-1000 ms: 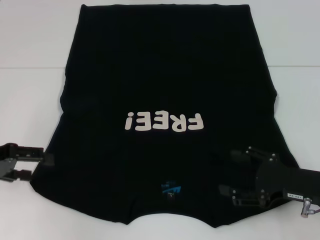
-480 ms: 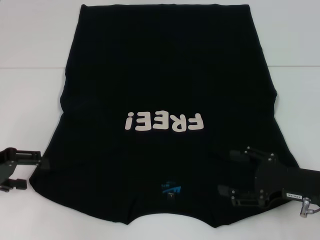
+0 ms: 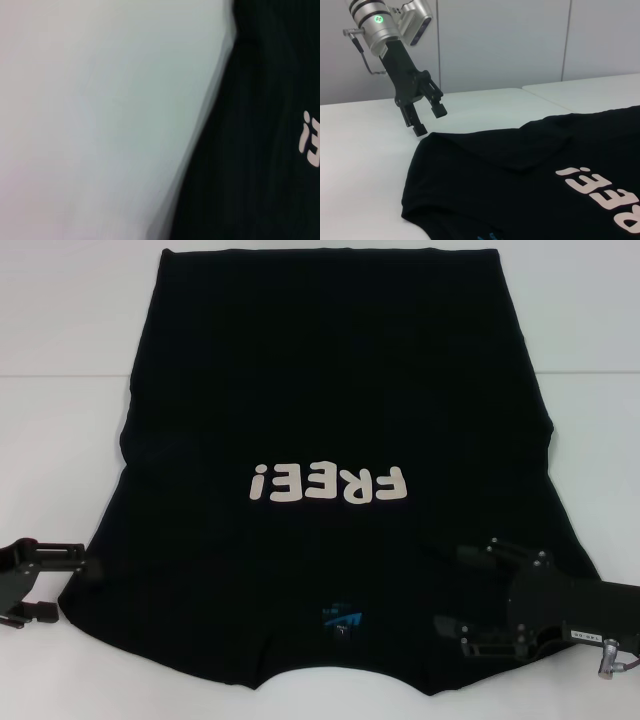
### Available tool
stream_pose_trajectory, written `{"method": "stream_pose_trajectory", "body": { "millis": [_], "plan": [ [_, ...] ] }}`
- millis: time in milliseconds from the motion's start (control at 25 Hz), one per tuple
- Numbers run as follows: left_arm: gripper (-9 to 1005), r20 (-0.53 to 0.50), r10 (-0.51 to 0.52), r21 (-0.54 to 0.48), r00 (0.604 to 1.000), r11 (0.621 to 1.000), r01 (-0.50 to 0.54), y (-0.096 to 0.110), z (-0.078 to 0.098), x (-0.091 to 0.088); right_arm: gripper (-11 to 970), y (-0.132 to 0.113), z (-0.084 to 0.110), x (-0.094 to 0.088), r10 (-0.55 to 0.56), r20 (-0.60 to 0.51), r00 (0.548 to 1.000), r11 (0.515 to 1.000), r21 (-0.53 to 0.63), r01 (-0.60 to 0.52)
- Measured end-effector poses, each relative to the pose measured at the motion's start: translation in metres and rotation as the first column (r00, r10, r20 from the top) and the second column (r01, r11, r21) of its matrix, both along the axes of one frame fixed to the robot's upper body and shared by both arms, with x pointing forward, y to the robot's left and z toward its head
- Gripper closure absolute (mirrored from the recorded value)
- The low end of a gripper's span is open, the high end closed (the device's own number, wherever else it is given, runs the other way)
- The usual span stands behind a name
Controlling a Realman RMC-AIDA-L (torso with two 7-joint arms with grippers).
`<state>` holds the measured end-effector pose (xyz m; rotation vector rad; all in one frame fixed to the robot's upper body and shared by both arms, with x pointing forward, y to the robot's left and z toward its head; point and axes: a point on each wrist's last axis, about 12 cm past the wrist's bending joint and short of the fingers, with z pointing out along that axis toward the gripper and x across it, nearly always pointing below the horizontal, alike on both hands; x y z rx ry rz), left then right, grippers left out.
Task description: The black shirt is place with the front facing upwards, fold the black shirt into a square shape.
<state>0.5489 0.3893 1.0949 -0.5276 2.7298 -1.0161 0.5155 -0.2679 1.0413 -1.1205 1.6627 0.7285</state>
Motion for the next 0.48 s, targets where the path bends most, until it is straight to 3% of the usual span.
{"method": "stream_pose_trajectory", "body": {
  "millis": [480],
  "plan": [
    [62,-0.007,0.038,-0.026,0.999,0.999,-0.038,0.0011,-0.0053,-0.0024,12,-0.0003,-0.0007,-0.0014,0.002,-0.003,1.000,1.000,0.000,-0.002]
  ]
}}
